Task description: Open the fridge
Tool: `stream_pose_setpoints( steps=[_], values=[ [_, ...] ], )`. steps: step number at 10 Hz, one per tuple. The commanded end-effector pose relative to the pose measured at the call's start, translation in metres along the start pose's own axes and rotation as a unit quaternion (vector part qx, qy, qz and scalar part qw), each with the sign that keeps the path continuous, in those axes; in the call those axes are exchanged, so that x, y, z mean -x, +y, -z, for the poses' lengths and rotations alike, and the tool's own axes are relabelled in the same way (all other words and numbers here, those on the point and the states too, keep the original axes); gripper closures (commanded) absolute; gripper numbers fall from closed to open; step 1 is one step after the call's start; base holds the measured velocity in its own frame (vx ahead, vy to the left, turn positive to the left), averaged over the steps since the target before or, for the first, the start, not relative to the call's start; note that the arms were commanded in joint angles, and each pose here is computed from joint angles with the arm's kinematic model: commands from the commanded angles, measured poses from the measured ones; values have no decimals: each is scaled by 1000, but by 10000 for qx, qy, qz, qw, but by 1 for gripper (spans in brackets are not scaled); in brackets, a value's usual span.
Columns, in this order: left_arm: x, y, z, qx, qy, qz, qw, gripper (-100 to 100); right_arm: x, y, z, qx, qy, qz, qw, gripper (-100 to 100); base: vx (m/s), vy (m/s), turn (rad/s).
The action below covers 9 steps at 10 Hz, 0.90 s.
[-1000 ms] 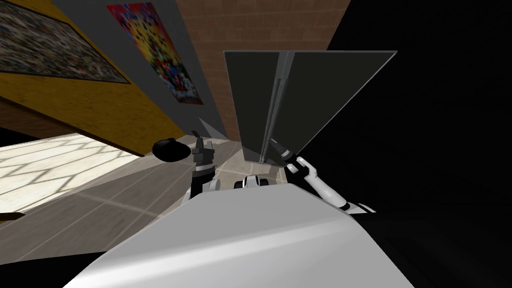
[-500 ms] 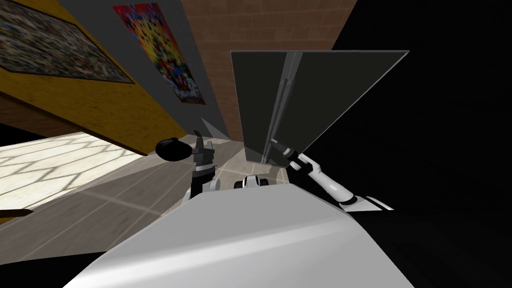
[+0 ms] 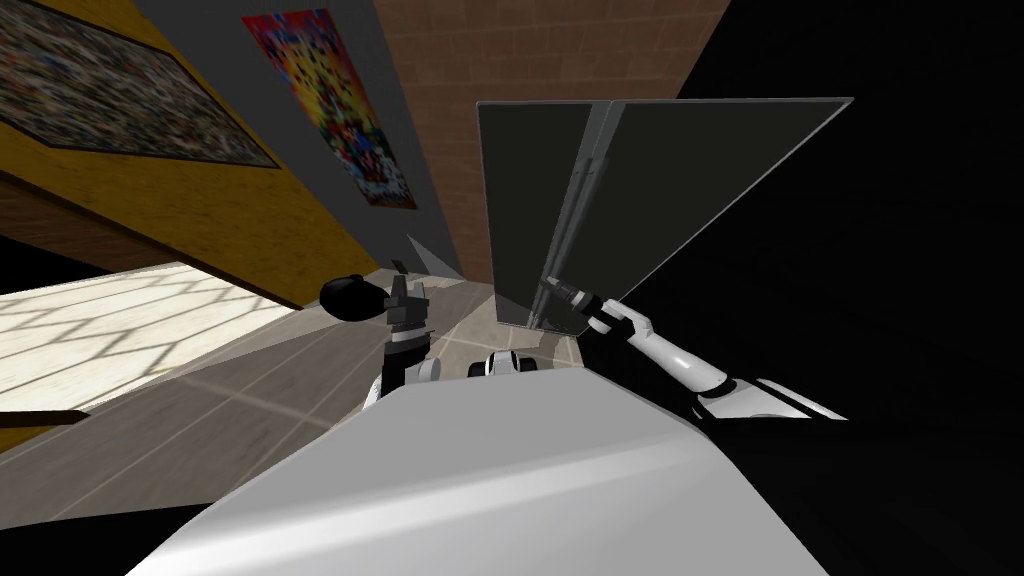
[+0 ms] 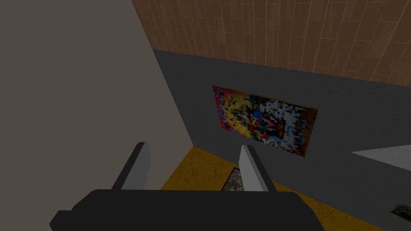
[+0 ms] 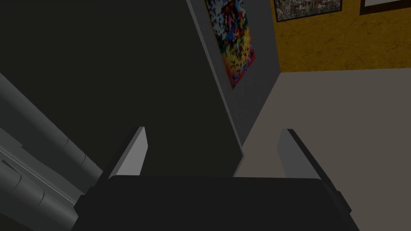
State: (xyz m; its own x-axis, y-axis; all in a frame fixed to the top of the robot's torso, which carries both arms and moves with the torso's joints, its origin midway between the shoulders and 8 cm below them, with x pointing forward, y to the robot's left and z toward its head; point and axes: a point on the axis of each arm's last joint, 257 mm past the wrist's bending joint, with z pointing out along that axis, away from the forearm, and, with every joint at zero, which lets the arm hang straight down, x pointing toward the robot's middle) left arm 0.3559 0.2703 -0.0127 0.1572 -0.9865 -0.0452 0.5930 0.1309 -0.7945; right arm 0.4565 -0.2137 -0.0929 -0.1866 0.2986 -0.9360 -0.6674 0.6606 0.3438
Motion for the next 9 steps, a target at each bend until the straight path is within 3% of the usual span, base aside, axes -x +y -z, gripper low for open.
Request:
stream_pose_setpoints(
  steps=[1, 6, 9],
  values=[
    [0, 0, 0, 0, 0, -1, 10000, 0, 4, -20, 5, -184, 261, 305, 9990, -100, 9, 69, 36],
    [0, 0, 0, 0, 0, 0, 10000, 0, 24, -64, 21, -617, 774, 999, 9901, -100, 25, 83, 24],
    [0, 0, 0, 0, 0, 0, 10000, 0, 50, -103, 36, -1059, 1045, 1513, 9772, -100, 16, 103, 29]
  ],
)
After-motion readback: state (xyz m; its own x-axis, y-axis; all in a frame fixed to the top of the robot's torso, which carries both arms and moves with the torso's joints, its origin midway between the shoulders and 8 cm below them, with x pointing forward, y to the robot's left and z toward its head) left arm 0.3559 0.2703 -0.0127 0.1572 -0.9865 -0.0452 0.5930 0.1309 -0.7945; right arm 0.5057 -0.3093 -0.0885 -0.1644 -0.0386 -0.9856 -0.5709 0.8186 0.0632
